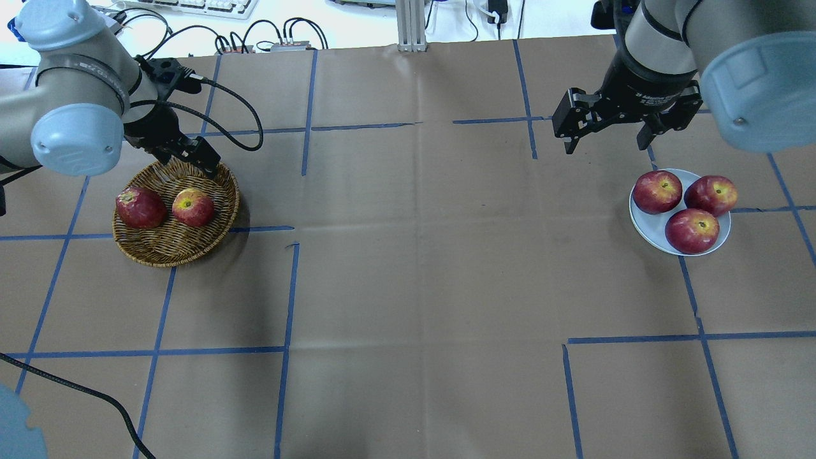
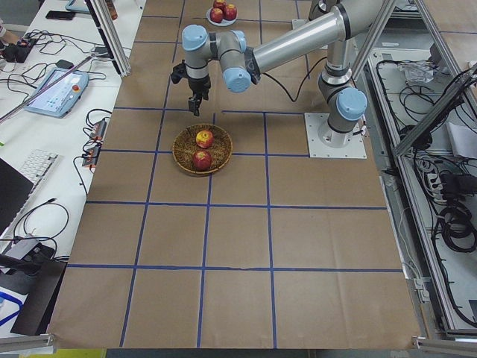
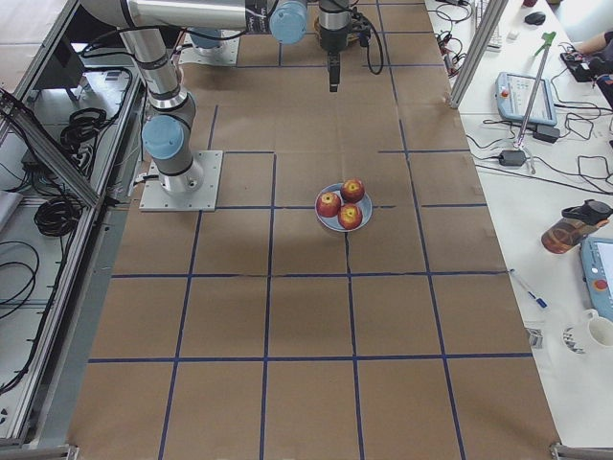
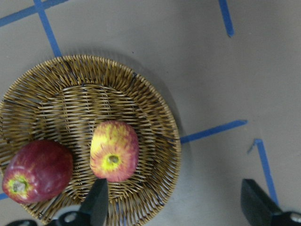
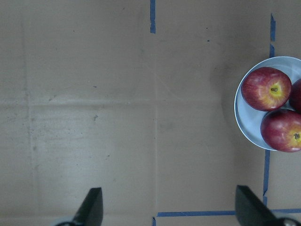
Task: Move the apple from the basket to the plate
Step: 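Lower the left gripper over the yellow-red apple in the basket, then close the left gripper on the yellow-red apple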
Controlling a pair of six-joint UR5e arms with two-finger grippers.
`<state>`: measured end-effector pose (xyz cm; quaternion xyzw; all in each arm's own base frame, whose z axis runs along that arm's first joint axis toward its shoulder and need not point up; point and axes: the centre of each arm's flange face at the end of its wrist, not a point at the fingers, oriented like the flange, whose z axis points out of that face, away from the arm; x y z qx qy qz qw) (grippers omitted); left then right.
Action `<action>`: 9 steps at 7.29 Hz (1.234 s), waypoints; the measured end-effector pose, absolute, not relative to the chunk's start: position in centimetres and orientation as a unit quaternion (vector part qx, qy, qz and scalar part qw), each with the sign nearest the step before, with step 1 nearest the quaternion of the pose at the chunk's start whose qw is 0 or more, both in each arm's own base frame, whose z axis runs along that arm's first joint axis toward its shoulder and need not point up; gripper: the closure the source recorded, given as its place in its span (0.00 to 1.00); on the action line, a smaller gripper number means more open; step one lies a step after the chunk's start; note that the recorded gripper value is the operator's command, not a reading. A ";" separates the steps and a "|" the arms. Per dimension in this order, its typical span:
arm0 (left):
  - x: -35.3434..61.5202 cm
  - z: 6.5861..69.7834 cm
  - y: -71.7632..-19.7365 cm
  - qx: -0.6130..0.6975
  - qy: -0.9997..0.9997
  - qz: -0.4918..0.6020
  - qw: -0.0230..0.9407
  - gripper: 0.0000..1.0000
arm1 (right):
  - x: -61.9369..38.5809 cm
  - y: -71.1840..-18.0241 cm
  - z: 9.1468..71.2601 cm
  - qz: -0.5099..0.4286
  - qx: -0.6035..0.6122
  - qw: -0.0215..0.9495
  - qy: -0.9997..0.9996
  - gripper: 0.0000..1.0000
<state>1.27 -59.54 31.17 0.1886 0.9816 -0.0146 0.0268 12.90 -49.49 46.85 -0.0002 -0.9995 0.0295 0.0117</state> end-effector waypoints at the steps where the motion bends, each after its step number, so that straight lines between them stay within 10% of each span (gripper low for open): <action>1: 2.5 29.4 -60.2 0.204 0.978 -0.009 0.031 0.01 | 12.9 -49.5 46.9 0.029 0.000 0.012 -0.999 0.00; 8: 5.6 20.7 -60.0 0.199 0.979 0.036 0.009 0.02 | 13.0 -49.3 47.1 0.031 0.001 0.012 -0.999 0.00; 9: 5.8 19.8 -60.2 0.197 0.980 0.036 0.008 0.21 | 13.0 -49.3 47.1 0.031 0.001 0.012 -0.999 0.00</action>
